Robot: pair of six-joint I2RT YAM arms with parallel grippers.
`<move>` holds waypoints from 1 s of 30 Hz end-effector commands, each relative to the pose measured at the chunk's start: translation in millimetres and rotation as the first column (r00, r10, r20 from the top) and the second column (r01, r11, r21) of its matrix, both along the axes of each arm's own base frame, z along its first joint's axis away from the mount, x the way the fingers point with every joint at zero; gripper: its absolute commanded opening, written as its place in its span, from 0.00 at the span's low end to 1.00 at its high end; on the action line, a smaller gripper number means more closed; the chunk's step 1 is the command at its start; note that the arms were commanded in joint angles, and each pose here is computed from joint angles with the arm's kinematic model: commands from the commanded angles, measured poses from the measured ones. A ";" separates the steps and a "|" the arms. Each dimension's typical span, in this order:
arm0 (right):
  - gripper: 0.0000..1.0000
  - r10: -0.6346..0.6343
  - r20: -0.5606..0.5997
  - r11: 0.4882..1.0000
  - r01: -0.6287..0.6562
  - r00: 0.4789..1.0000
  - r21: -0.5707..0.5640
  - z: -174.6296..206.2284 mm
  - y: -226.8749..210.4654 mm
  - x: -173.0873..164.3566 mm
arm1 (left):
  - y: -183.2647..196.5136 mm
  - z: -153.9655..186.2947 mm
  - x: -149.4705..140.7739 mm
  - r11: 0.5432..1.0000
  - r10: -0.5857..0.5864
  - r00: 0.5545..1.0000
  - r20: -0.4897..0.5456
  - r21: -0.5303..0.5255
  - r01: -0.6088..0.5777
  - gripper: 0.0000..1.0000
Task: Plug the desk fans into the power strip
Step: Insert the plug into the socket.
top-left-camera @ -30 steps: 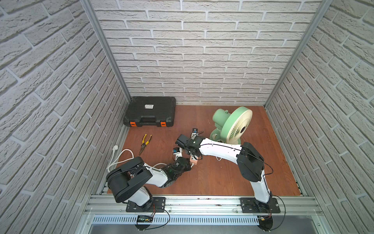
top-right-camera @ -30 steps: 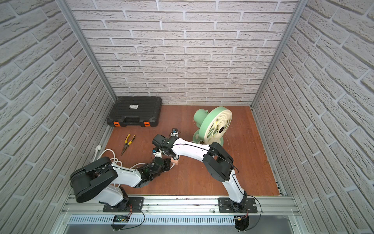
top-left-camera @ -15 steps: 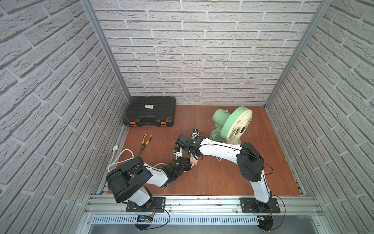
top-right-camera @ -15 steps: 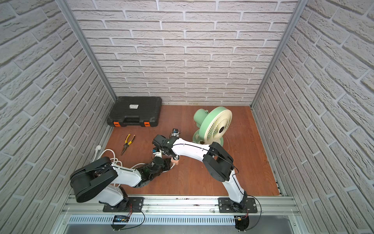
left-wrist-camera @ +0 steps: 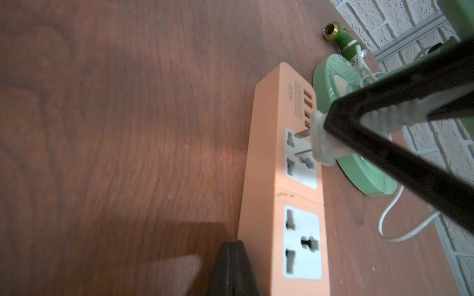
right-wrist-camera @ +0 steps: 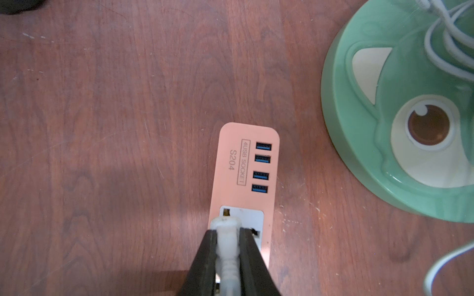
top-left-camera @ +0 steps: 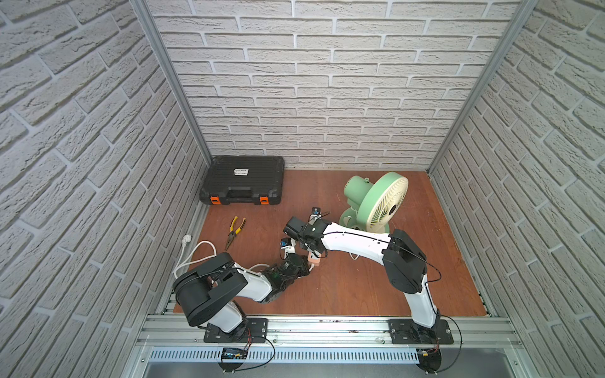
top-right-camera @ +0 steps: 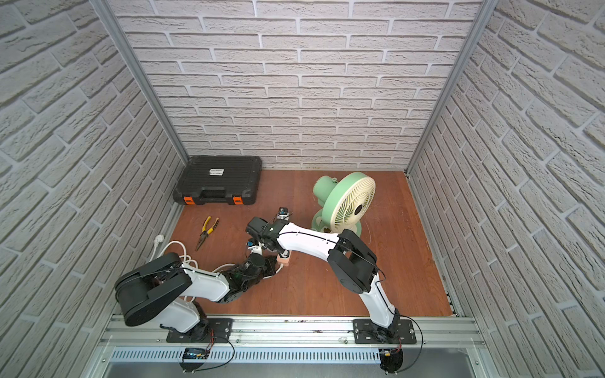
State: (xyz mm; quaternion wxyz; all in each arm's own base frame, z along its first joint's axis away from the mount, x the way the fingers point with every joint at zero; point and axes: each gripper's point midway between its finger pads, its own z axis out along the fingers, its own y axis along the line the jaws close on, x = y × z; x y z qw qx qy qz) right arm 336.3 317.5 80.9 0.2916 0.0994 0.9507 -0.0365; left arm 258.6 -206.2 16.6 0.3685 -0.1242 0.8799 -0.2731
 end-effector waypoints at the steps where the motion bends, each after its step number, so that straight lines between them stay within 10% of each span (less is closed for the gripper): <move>1: 0.03 -0.006 0.025 1.000 0.006 1.000 -0.009 4.8 1.7 5.3 | -1.5 3.3 1.1 1.000 -0.012 1.000 0.023 -0.013 0.013 0.00; 30: 0.03 0.011 0.063 1.000 -0.012 0.998 0.009 28.8 -5.1 -2.1 | 9.9 38.7 8.6 0.998 0.004 0.995 0.096 0.056 -0.009 0.20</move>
